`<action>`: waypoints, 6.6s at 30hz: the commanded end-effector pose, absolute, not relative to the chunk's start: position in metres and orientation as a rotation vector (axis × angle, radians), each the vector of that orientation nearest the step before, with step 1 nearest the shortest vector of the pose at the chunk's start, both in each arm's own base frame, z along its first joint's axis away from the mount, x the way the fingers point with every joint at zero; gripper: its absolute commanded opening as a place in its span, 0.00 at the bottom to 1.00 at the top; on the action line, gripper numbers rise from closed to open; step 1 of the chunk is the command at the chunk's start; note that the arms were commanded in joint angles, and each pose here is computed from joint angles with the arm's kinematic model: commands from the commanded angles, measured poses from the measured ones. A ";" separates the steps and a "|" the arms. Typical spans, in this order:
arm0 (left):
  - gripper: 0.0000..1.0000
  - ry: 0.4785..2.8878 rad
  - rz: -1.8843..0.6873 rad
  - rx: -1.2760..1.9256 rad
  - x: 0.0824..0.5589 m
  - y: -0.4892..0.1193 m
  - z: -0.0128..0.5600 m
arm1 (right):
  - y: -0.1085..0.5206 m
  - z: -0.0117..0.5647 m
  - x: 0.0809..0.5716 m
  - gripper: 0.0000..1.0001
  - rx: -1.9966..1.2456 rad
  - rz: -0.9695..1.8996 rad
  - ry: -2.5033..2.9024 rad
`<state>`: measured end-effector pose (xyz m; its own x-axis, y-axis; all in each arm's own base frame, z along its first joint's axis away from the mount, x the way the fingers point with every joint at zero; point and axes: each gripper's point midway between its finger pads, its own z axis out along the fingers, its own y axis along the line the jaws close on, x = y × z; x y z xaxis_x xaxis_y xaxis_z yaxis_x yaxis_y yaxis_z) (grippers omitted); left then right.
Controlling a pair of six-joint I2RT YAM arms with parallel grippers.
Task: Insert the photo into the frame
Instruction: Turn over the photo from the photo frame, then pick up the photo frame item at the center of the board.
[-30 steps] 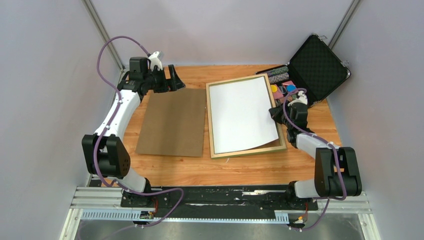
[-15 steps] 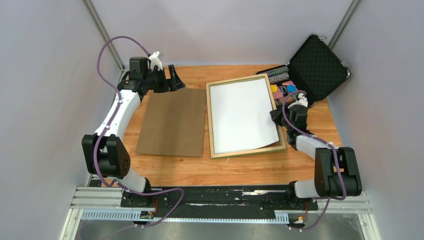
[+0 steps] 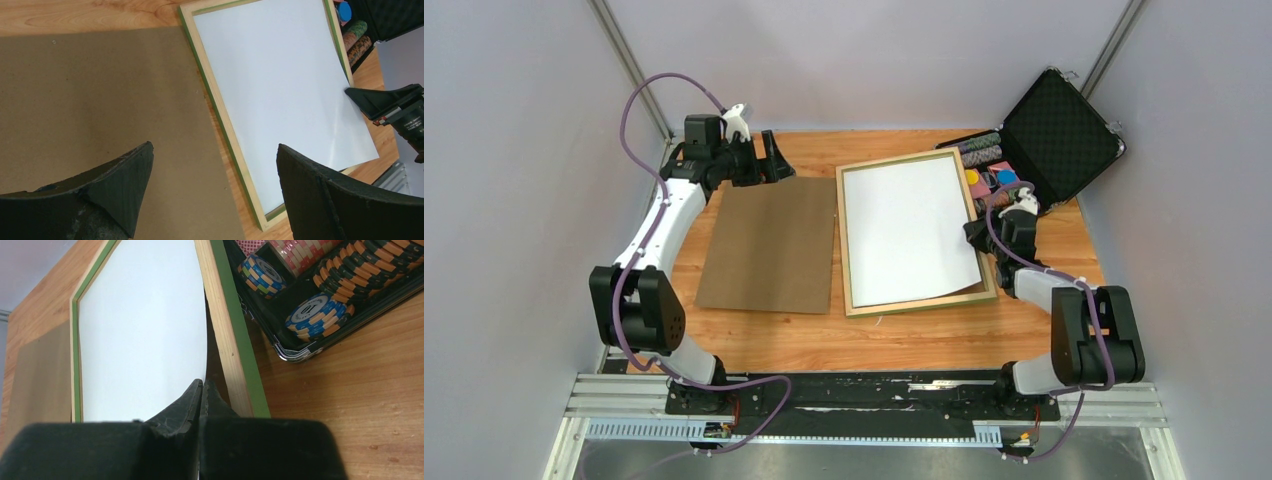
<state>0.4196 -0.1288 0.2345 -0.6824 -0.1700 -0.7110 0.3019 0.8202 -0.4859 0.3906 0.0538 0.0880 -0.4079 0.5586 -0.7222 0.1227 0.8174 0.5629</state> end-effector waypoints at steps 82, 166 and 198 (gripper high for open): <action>1.00 2.366 -0.231 0.172 0.409 -0.017 0.181 | 0.155 0.219 0.419 0.71 -0.277 0.372 1.697; 0.09 2.443 -1.326 0.023 0.380 0.005 0.113 | 0.417 0.063 0.371 0.70 -0.886 0.889 2.200; 0.00 2.497 -0.991 -0.042 0.372 0.089 0.176 | 0.175 0.185 0.459 0.76 -0.472 0.240 2.039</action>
<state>0.3685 0.0610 0.1539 -0.9415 -0.2499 -0.2262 0.0180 0.6329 -0.7740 0.4488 0.2227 0.1696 -0.4831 -0.2077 -0.8506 -0.5181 0.8509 0.0865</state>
